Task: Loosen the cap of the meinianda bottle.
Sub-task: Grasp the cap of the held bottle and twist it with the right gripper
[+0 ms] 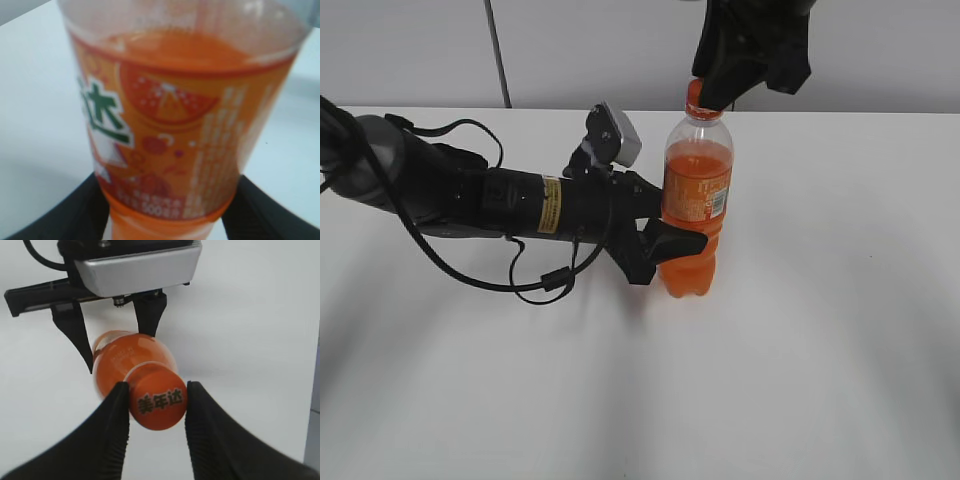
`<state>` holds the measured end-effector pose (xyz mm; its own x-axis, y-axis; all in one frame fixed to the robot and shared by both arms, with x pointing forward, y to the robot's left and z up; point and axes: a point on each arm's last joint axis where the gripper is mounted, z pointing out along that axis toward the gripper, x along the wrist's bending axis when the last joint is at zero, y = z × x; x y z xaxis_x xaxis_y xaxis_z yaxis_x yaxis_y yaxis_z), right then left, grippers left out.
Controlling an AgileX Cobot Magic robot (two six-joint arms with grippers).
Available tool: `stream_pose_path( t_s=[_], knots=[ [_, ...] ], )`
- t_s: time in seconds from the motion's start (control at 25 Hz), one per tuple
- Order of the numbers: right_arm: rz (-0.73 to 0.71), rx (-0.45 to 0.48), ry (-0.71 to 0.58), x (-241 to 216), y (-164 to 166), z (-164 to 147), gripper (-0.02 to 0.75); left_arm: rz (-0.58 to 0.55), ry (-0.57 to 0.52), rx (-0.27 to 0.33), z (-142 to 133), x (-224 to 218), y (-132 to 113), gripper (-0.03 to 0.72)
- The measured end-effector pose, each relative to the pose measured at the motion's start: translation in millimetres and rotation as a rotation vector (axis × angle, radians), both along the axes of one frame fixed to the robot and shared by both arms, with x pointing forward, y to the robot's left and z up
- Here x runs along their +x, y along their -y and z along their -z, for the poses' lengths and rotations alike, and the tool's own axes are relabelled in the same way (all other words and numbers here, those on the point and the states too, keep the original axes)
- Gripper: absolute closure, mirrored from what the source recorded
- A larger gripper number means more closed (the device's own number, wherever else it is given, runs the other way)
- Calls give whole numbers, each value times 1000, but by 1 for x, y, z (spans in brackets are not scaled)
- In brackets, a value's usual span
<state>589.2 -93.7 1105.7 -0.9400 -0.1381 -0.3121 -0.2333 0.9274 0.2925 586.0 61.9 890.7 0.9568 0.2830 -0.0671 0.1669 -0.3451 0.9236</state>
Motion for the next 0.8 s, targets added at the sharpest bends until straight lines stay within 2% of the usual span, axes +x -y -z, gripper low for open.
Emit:
stream_pose_path(
  t_s=[0.2, 0.52, 0.6, 0.64, 0.8],
  knots=[
    [-51, 22, 28, -6, 1, -10, 498, 0, 0, 0, 0, 0, 0, 284],
    [-42, 66, 37, -13, 2, -23, 499, 0, 0, 0, 0, 0, 0, 284],
    [40, 96, -2, -14, 1, -23, 498, 0, 0, 0, 0, 0, 0, 284],
    [130, 123, -43, -14, 1, -23, 491, 0, 0, 0, 0, 0, 0, 284],
    [592, 227, -218, -12, 3, -22, 384, 0, 0, 0, 0, 0, 0, 284]
  ],
)
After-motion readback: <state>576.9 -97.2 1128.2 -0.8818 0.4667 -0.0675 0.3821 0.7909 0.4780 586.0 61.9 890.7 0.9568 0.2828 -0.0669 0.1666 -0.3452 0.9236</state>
